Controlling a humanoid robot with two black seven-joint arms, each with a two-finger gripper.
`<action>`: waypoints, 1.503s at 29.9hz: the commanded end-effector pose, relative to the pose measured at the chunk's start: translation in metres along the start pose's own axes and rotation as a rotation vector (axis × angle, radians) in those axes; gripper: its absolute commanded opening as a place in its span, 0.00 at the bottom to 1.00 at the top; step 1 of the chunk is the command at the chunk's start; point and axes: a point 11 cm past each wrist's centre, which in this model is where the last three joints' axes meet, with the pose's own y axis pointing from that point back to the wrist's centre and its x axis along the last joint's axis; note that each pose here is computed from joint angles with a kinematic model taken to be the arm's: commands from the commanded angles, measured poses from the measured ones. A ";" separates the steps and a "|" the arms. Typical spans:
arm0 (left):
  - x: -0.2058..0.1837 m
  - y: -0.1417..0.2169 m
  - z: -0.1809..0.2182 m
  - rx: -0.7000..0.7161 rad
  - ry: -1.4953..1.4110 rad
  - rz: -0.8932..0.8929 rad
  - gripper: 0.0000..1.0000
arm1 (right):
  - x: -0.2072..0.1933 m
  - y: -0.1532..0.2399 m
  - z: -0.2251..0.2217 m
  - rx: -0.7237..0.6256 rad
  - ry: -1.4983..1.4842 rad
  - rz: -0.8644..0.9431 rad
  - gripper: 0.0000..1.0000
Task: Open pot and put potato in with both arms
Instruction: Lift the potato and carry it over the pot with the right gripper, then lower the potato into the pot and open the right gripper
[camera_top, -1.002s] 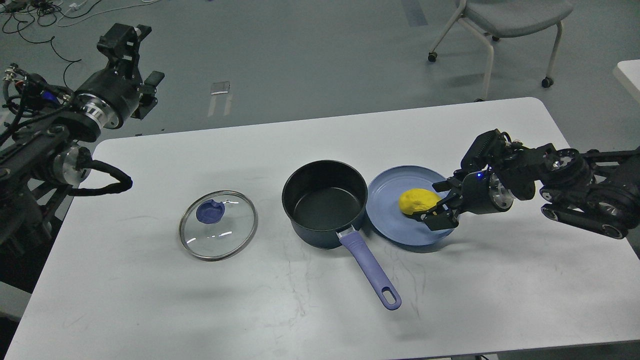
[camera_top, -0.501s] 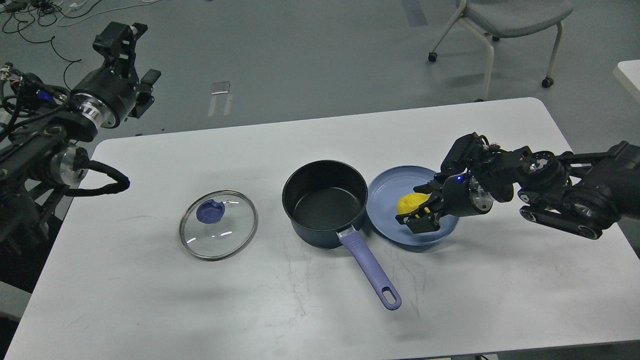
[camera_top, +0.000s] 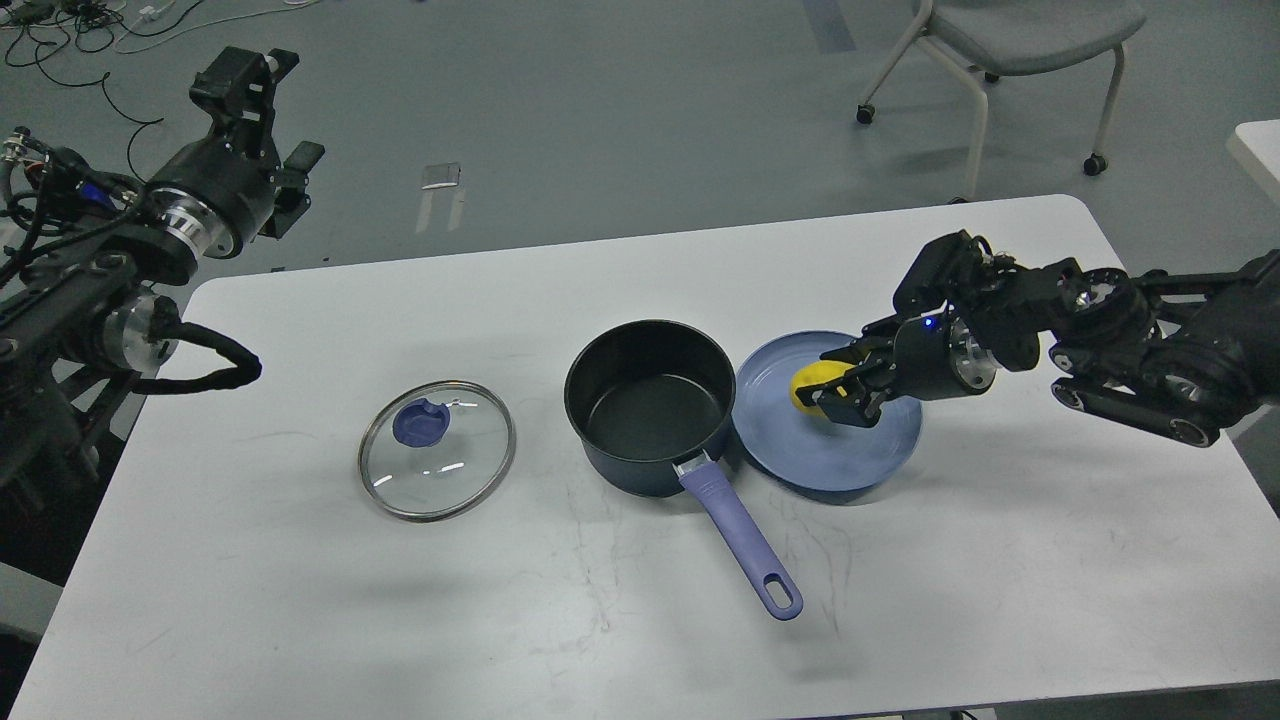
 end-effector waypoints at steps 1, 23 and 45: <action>0.001 0.000 0.000 0.000 -0.001 0.001 0.98 | 0.041 0.010 0.005 -0.013 -0.013 0.073 0.37; 0.011 0.005 0.002 -0.004 -0.013 0.017 0.98 | 0.117 -0.092 -0.103 0.149 0.062 0.083 0.37; 0.015 0.007 0.003 -0.008 -0.019 0.023 0.98 | 0.089 -0.102 -0.101 0.158 -0.090 0.087 1.00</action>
